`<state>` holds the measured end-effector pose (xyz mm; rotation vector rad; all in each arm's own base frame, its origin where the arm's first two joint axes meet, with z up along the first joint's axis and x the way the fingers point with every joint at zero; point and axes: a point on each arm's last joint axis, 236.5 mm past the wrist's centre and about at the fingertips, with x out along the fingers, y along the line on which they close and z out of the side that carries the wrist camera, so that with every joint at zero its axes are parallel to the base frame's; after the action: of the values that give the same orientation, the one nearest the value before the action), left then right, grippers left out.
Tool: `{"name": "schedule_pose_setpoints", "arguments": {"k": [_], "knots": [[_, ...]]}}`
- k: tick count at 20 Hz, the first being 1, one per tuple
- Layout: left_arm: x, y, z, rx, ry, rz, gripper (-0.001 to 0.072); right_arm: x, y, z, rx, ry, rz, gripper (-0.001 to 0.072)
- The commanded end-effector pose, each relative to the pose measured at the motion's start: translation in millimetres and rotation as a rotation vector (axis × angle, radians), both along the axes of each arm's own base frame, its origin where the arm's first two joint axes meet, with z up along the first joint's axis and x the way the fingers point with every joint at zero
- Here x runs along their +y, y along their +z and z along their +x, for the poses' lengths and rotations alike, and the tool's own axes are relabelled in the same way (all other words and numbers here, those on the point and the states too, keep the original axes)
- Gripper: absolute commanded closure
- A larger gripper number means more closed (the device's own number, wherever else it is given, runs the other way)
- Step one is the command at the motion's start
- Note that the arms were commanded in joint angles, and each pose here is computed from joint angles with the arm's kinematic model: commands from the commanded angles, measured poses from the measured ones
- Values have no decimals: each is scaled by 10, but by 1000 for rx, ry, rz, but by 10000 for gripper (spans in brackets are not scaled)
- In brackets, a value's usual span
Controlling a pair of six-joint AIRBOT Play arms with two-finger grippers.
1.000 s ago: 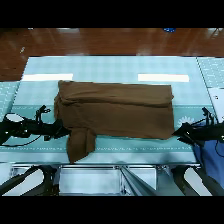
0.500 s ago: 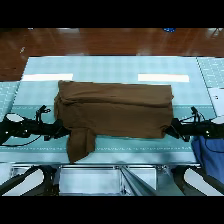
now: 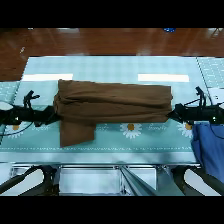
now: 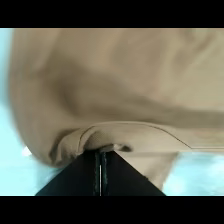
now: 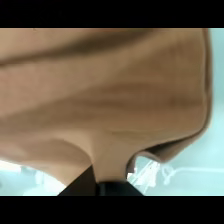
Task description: Fold the shirts.
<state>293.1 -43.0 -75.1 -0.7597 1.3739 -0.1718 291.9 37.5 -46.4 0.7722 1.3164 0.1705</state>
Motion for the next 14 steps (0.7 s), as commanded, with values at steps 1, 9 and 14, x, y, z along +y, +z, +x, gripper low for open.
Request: {"name": "schedule_pose_setpoints", "arguments": {"k": [1, 9, 14], "knots": [[-160, 190, 472, -70, -43, -20, 689, -111, 102, 288, -38, -39, -16, 689], [-296, 435, 1688, -118, -27, -90, 689, -247, 43, 913, -73, -72, 32, 689], [-289, 329, 2070, -101, -47, -115, 689, -357, 9, 1305, -110, -106, 49, 689]]}}
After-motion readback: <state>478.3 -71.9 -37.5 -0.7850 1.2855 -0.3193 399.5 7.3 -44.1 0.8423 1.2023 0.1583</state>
